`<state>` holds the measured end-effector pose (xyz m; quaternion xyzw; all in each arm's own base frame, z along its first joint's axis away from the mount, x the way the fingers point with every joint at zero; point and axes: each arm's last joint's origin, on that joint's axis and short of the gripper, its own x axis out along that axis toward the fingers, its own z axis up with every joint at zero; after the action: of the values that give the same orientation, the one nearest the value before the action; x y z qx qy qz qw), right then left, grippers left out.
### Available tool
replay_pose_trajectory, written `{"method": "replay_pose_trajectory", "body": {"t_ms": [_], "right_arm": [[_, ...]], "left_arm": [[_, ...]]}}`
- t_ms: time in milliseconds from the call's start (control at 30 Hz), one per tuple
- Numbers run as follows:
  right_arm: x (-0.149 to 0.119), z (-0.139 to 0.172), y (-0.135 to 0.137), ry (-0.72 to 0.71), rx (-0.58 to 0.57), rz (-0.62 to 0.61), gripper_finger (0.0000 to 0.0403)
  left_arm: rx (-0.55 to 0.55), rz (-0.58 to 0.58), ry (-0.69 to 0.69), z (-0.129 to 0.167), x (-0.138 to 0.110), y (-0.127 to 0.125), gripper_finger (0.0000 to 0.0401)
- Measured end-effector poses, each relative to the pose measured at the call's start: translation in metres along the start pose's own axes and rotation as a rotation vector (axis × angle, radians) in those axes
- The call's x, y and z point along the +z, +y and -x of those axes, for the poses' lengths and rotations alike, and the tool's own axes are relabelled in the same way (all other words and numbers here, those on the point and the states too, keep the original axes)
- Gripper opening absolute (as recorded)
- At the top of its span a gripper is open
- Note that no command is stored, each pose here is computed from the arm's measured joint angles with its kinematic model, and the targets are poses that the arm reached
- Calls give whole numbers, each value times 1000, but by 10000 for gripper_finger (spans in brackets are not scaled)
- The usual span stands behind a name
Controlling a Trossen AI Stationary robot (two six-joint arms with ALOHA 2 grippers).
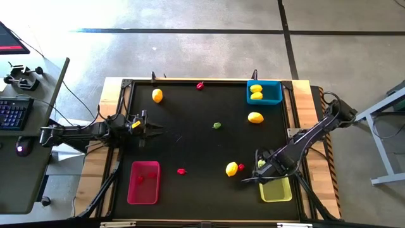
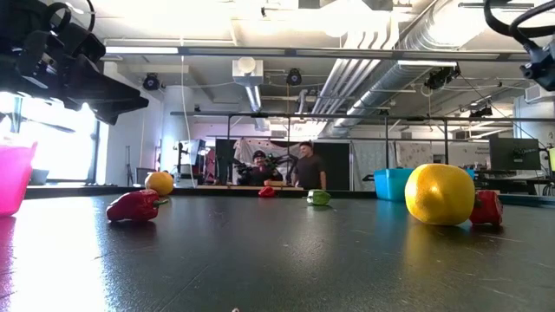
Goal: Sort produce into baskets
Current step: Put the green chili pepper into the yellow bin, then put the yellow lemon into the blue bin
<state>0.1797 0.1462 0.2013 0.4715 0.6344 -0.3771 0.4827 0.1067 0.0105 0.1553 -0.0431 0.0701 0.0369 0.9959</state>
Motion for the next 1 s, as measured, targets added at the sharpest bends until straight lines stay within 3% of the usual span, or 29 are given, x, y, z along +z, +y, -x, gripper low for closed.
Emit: {"method": "replay_pose_trajectory", "body": {"t_ms": [600, 700, 833, 1000], "right_arm": [[1, -26, 12, -31, -84, 44, 27], [1, -26, 12, 16, -102, 91, 55], [1, -25, 9, 76, -144, 142, 126], [-3, -12, 8, 128, -152, 294, 202]], "left_arm": [[0, 0, 0, 0, 0, 0, 126], [0, 0, 0, 0, 0, 0, 126], [0, 0, 0, 0, 0, 0, 126], [0, 0, 0, 0, 0, 0, 126]]}}
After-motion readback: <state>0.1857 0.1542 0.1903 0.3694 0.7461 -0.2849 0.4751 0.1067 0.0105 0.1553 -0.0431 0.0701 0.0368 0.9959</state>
